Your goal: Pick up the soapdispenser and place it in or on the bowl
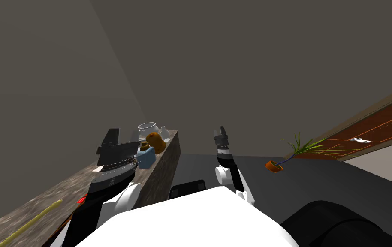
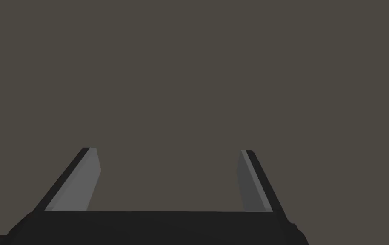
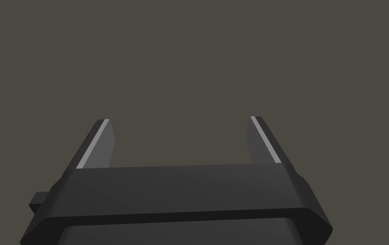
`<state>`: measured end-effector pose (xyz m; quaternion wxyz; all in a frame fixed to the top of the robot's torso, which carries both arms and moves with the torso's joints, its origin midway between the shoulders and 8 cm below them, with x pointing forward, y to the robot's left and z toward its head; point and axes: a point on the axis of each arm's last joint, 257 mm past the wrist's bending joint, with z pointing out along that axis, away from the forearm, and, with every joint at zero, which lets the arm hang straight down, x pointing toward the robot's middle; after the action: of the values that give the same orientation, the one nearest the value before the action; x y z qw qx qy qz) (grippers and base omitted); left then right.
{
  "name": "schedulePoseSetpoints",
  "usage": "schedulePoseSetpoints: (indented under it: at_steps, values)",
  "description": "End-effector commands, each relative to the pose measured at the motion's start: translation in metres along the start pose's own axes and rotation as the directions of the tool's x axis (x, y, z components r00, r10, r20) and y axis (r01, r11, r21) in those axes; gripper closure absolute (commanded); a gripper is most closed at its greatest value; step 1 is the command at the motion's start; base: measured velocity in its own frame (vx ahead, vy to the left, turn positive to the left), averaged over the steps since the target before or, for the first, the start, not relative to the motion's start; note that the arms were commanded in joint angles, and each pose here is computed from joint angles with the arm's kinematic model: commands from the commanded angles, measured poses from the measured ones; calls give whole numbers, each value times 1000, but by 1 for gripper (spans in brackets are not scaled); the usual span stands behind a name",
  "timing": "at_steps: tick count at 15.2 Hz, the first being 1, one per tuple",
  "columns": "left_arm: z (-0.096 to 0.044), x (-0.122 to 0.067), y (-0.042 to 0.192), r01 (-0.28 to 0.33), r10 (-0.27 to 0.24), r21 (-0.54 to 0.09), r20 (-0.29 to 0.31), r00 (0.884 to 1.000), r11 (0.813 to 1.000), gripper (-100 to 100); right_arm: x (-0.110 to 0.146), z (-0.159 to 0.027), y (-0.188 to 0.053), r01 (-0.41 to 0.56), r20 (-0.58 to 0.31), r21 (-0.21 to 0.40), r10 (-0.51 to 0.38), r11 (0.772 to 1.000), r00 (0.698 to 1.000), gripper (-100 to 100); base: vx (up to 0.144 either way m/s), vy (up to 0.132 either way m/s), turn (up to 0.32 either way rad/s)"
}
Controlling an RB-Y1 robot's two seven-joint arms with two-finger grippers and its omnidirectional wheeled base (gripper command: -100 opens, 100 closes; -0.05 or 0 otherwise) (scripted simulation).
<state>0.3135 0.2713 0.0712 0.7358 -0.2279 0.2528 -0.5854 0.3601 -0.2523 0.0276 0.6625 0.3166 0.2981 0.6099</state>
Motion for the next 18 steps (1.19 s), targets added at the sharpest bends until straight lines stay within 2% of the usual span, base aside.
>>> schedulePoseSetpoints:
  at_steps: [1,2,6,7,9,10,12,13,15,16,18]
  values:
    - [-3,4,4,-26,26,-10,-46,999,1000,-100,0,0,0,0,0,0,0,1000,1000,0,0,0,0]
    - [-3,4,4,-26,26,-10,-46,999,1000,-100,0,0,0,0,0,0,0,1000,1000,0,0,0,0]
    - [-13,9,20,-105,98,-42,-142,985,994,-100,0,0,0,0,0,0,0,1000,1000,0,1,10,-12]
    - [-13,9,20,-106,99,-41,-144,985,994,-100,0,0,0,0,0,0,0,1000,1000,0,0,11,-10]
    - [-21,10,30,-160,145,-60,-202,969,985,-100,0,0,0,0,0,0,0,1000,1000,0,1,11,-16]
    - [-21,10,30,-160,145,-60,-202,969,985,-100,0,0,0,0,0,0,0,1000,1000,0,2,10,-14]
    - [-30,10,43,-221,193,-77,-265,945,972,-100,0,0,0,0,0,0,0,1000,1000,0,1,10,-19]
    - [-30,10,43,-221,193,-77,-266,944,972,-100,0,0,0,0,0,0,0,1000,1000,0,0,10,-15]
    - [-41,7,56,-286,242,-91,-329,913,954,-100,0,0,0,0,0,0,0,1000,1000,0,0,11,-23]
    - [-41,7,56,-287,243,-90,-333,911,954,-100,0,0,0,0,0,0,0,1000,1000,0,0,10,-20]
    - [-53,3,70,-354,289,-100,-397,871,930,-100,0,0,0,0,0,0,0,1000,1000,0,0,9,-23]
